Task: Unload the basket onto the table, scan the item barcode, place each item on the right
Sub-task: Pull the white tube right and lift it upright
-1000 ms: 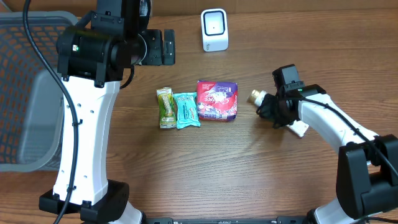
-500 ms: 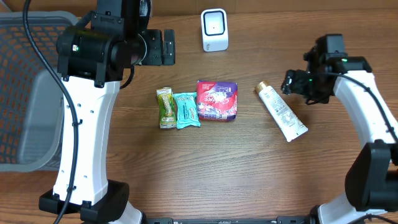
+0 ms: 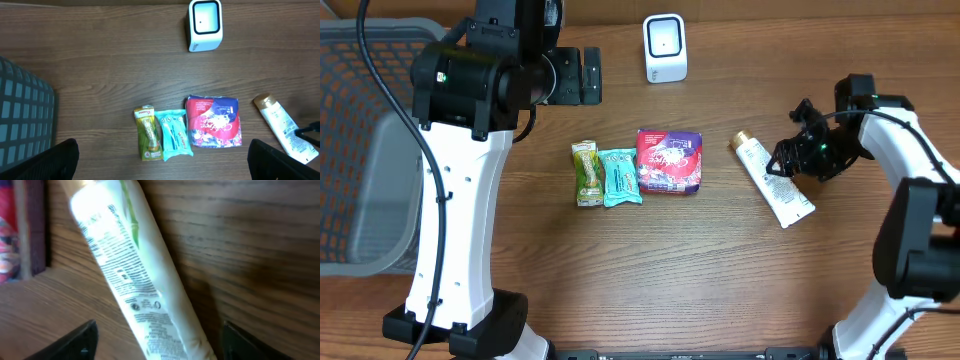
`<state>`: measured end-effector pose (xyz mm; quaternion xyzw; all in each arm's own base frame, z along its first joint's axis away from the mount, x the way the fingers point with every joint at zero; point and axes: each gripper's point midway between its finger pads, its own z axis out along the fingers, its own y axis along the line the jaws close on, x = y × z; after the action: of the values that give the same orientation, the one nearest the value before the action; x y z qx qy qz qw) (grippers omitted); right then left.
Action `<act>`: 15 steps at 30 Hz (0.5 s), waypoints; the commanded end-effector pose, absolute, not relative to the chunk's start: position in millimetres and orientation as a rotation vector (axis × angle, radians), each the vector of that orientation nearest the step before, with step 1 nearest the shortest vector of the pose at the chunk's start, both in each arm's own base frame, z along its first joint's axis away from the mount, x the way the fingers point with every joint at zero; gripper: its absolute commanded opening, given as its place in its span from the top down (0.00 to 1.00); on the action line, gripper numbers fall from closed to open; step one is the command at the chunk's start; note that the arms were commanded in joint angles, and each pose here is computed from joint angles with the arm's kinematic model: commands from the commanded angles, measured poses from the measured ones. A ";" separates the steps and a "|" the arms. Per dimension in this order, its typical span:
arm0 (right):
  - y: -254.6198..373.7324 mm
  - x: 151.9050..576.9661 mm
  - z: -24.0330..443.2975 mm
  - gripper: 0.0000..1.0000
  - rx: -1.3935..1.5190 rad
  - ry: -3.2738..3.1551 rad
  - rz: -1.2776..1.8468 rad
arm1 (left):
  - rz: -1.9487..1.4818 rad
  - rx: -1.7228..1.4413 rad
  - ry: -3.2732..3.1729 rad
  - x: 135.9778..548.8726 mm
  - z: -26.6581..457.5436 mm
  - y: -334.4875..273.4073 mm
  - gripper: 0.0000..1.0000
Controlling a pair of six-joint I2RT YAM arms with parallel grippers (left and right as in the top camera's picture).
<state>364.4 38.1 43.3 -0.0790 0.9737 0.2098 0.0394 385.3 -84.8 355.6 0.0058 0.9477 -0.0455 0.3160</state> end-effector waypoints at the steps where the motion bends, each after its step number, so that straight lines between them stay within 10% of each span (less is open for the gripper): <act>1: 37.7 359.3 25.1 0.25 -0.298 3.007 0.692 | -0.121 0.026 2.483 385.8 359.5 -85.7 0.00; 15: 54.5 327.1 9.9 0.39 -0.194 3.002 1.036 | -0.053 0.005 2.479 386.7 359.3 -76.1 0.00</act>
<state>339.1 42.5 15.3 -0.0639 0.9547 0.2904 -0.0083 386.9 -84.6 356.7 0.0051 0.9464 -0.0446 0.3199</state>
